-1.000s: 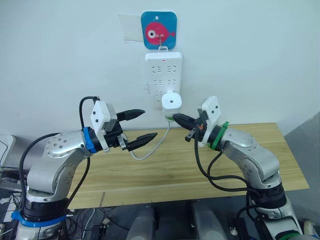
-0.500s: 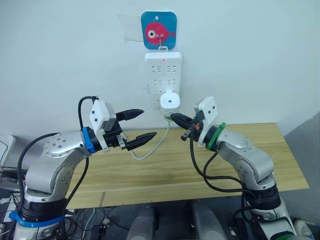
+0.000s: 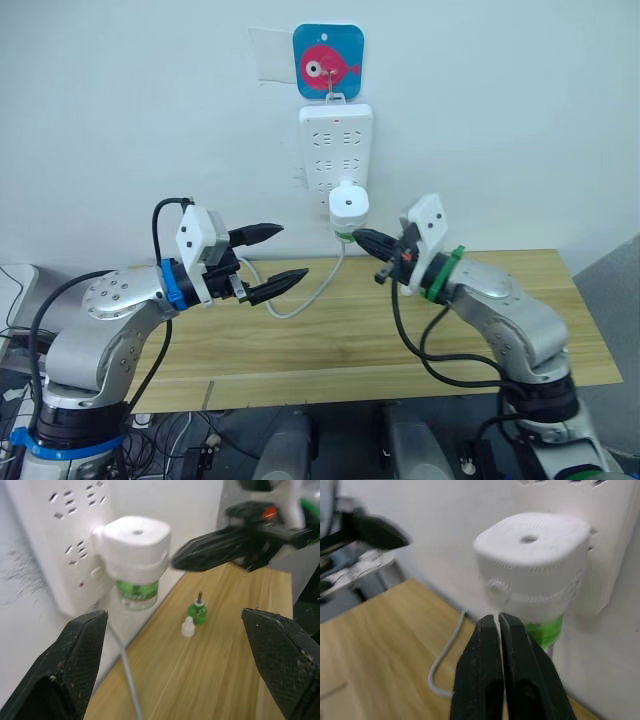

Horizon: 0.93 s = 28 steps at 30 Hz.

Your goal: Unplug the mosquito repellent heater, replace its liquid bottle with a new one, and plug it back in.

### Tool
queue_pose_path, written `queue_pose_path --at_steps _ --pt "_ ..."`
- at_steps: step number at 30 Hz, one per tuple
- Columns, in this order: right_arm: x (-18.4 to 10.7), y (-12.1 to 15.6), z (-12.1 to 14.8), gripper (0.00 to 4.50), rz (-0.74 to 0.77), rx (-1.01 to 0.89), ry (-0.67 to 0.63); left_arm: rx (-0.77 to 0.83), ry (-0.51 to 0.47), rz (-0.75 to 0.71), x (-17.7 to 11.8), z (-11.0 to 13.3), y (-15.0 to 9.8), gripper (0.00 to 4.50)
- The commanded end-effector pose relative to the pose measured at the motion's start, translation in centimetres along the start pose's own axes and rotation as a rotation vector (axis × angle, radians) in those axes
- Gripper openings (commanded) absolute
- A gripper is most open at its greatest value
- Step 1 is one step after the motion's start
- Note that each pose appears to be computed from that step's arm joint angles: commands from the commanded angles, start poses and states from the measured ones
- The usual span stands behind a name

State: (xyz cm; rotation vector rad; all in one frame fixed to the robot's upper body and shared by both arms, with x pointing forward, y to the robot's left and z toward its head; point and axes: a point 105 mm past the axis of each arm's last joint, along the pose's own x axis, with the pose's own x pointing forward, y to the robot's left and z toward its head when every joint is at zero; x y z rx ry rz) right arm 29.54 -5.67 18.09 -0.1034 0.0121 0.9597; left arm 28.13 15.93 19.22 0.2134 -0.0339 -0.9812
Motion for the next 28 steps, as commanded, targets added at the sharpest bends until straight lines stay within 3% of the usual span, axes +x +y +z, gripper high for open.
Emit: queue_pose_path --at_steps 1,4,9,10,14,18,28 --pt "-1.5 1.1 1.2 1.31 0.092 -0.023 -0.047 0.003 0.015 0.041 -1.0 -0.1 0.8 4.50" --pt "-3.0 0.6 0.3 2.46 0.107 -0.016 -0.016 -0.020 0.069 0.083 -1.8 -1.3 1.5 4.50" --pt "-8.4 -5.2 -1.8 4.28 -0.042 -0.027 0.080 -0.079 0.186 0.235 -5.0 -3.6 4.5 4.50" --pt "-9.8 -7.0 -2.1 4.44 -0.100 -0.042 0.099 -0.080 0.218 0.282 -6.1 -4.3 5.5 4.50" --pt "-13.1 -10.8 -3.0 4.44 -0.219 -0.078 0.137 -0.042 0.305 0.365 -8.6 -6.2 7.5 4.50" --pt "-17.4 -14.8 -6.2 4.44 -0.409 -0.077 0.240 -0.066 0.361 0.432 -10.8 -8.4 8.7 4.50" --pt "-17.8 -16.3 -7.7 4.44 -0.456 -0.099 0.241 -0.093 0.369 0.446 -11.7 -9.2 8.3 4.50"
